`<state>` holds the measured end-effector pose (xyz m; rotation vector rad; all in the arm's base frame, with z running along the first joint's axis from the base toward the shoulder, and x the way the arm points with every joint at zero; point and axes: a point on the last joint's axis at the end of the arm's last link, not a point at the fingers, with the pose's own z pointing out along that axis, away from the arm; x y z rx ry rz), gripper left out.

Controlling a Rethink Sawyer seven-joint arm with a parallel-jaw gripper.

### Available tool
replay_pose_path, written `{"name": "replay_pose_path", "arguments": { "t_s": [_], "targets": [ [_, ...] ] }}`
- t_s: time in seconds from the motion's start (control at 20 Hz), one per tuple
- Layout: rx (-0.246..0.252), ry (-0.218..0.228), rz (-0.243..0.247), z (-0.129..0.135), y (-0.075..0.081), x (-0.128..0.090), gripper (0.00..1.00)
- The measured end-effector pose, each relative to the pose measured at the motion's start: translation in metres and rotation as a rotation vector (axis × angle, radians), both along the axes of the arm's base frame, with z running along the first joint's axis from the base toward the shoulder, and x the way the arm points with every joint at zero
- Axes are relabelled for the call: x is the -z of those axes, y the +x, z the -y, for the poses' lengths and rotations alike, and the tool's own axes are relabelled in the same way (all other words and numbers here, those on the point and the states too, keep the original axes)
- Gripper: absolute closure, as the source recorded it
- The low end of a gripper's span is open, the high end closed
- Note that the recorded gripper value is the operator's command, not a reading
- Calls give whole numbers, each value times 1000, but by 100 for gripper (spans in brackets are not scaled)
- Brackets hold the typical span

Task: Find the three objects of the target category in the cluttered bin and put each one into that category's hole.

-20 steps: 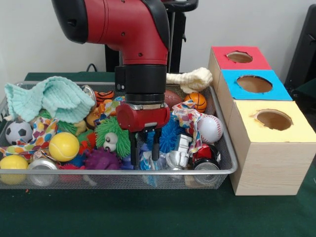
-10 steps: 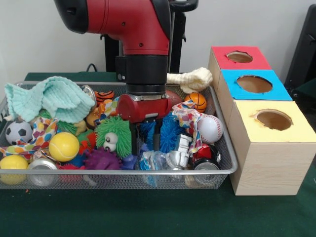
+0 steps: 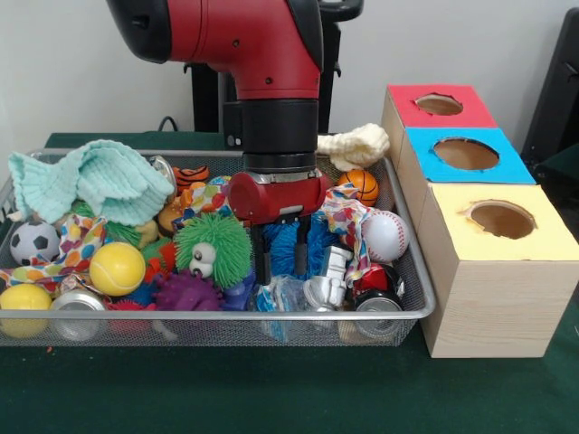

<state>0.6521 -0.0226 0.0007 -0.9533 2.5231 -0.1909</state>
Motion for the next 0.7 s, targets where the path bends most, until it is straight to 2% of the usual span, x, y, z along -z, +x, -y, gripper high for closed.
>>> {"name": "replay_pose_path", "arguments": {
  "t_s": [0.7],
  "targets": [
    [2,8,-12,-3,-3,6,0]
  ]
}}
